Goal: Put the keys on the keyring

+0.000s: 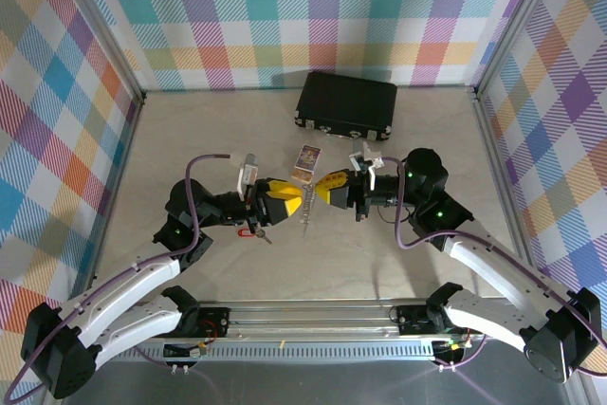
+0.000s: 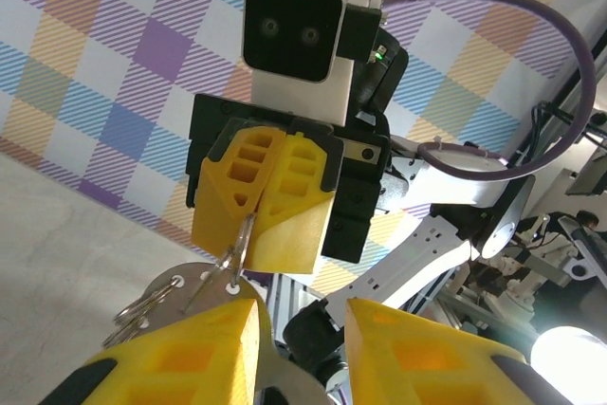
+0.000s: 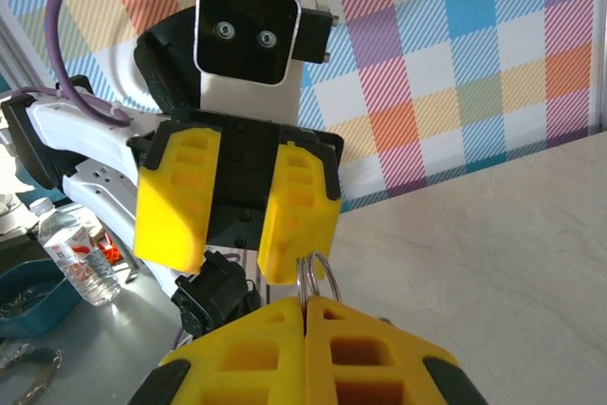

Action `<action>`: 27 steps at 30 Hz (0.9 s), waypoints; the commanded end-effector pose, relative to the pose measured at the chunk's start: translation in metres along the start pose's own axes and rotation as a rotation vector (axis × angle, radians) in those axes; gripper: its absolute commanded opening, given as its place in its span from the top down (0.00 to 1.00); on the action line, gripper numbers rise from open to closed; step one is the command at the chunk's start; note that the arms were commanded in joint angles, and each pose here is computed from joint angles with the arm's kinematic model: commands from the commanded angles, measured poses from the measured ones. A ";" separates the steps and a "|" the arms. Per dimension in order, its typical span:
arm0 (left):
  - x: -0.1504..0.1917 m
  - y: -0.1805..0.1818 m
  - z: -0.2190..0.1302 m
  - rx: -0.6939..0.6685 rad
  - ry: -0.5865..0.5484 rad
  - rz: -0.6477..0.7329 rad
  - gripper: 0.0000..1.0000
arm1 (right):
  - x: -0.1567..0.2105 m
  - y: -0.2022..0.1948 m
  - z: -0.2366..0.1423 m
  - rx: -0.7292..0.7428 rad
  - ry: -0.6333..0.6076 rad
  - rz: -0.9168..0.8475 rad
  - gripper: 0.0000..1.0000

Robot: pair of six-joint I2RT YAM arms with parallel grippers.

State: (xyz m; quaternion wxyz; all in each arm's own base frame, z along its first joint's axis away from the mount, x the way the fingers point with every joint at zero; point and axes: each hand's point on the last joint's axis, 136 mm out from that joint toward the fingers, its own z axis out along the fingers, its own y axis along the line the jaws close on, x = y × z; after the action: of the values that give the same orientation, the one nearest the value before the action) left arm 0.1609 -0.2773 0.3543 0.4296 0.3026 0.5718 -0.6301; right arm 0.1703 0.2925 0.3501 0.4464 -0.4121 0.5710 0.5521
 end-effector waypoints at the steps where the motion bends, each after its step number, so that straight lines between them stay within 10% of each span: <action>1: -0.017 -0.011 0.005 0.021 -0.033 0.077 0.69 | -0.013 0.013 -0.001 -0.056 -0.050 -0.041 1.00; 27: -0.020 0.001 0.023 0.016 -0.029 0.089 0.79 | -0.006 0.008 0.001 -0.051 -0.040 -0.024 1.00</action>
State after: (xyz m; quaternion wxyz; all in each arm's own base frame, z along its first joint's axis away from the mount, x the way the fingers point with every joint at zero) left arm 0.1800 -0.2959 0.3505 0.4356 0.3048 0.5818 -0.6155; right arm 0.1688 0.2939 0.3528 0.4456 -0.4108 0.5604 0.5645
